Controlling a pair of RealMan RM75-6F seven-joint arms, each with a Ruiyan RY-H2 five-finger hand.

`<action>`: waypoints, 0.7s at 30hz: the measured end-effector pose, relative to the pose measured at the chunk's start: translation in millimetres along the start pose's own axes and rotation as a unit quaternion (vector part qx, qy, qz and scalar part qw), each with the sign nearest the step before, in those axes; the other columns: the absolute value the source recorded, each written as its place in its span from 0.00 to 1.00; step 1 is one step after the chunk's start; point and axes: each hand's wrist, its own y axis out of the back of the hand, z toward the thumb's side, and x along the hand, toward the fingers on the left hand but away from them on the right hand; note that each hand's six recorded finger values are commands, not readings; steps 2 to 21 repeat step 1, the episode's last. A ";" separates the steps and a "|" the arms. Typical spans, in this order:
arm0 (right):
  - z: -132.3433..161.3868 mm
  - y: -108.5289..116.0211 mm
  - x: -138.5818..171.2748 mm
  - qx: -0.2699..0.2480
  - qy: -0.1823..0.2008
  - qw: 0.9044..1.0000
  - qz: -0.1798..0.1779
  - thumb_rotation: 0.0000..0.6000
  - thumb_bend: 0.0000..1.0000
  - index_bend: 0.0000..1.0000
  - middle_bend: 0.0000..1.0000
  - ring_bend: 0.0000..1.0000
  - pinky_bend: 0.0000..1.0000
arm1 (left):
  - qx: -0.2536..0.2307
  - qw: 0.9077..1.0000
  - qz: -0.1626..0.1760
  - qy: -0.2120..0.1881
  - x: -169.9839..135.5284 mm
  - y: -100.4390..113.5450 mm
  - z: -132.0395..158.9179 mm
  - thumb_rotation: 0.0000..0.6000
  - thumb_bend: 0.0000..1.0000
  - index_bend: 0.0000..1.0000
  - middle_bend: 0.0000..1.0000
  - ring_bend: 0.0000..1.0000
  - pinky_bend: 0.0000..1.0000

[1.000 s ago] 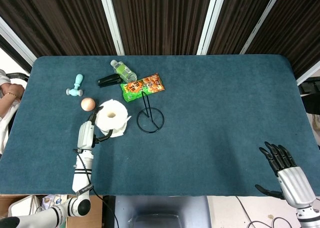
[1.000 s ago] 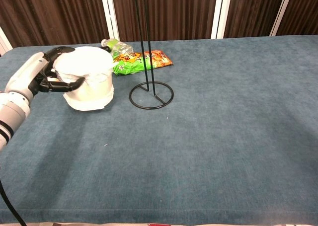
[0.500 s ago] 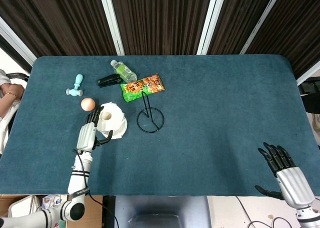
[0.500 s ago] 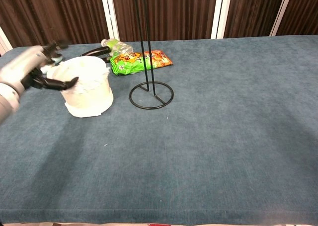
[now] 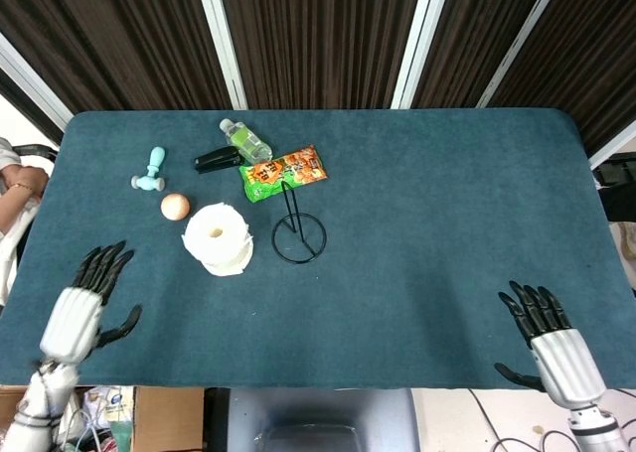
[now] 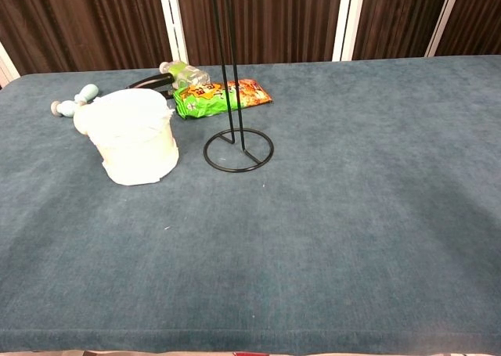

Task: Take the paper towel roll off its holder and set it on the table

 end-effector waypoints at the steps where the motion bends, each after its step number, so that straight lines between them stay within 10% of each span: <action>1: -0.8 0.0 -1.3 -0.001 -0.004 1.000 0.000 1.00 0.08 0.00 0.00 0.00 0.00 | 0.012 1.000 -0.001 -0.004 -8.4 -2.2 -4.1 1.00 0.42 0.00 0.00 0.00 0.00; 21: -0.8 0.0 -1.3 -0.001 -0.004 1.000 0.000 1.00 0.08 0.00 0.00 0.00 0.00 | 0.012 1.000 -0.001 -0.004 -8.4 -2.2 -4.1 1.00 0.42 0.00 0.00 0.00 0.00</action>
